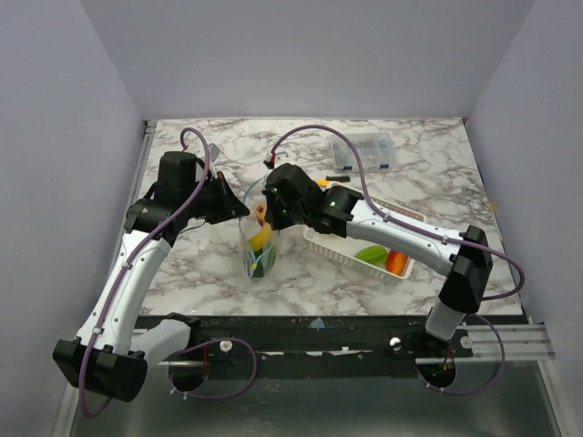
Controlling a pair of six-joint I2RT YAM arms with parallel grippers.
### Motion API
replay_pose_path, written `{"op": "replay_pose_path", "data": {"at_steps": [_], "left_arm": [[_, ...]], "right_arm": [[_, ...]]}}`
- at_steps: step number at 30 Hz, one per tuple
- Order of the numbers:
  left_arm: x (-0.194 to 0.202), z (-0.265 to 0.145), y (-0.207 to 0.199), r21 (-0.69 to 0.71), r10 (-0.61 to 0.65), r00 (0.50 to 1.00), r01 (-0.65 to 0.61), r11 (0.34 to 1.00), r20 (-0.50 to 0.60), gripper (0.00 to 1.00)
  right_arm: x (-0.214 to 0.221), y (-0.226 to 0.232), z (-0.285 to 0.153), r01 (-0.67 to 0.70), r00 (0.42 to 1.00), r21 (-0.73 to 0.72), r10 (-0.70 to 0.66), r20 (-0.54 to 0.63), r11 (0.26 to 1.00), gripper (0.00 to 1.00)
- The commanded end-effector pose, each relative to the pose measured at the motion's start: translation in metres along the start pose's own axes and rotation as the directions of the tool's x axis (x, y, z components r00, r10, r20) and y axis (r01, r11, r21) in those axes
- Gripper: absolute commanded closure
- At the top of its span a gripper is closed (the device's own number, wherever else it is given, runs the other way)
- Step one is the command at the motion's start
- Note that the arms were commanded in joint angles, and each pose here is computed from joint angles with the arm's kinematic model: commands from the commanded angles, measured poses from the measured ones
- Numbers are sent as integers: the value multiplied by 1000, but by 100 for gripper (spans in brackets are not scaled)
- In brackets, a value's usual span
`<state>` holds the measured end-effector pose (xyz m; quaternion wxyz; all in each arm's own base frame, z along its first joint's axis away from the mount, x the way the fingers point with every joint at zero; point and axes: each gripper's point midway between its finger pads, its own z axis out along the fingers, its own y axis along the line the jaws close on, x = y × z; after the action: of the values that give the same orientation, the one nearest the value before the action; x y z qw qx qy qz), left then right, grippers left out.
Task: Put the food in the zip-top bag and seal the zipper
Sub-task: Adjust the zipper food storage bag at the center of the board.
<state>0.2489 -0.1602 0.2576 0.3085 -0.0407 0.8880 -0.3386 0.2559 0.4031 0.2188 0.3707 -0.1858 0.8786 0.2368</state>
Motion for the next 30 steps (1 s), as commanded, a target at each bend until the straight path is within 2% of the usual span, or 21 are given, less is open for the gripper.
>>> {"op": "replay_pose_path", "data": {"at_steps": [1, 4, 9, 16, 24, 30], "left_arm": [[-19, -35, -42, 131, 58, 994, -70, 989, 92, 100], [-22, -38, -41, 118, 65, 991, -78, 990, 114, 100], [-15, -26, -28, 87, 53, 995, -60, 994, 79, 100], [-16, -18, -19, 68, 44, 996, -49, 996, 73, 100], [-19, -17, -15, 58, 45, 996, -49, 997, 76, 100], [-20, -16, -15, 61, 41, 996, -45, 997, 73, 100]], "right_arm": [[-28, 16, -14, 0, 999, -49, 2, 48, 999, 100], [-34, 25, -22, -12, 997, -110, 21, 78, 994, 98], [-27, 17, -21, -22, 997, -84, 28, 69, 996, 93], [-21, 11, -26, -27, 998, -69, 31, 63, 997, 71], [-37, 10, -55, -32, 992, -84, 42, 118, 996, 55], [-51, -9, -90, -49, 977, -34, 55, 206, 998, 45]]}}
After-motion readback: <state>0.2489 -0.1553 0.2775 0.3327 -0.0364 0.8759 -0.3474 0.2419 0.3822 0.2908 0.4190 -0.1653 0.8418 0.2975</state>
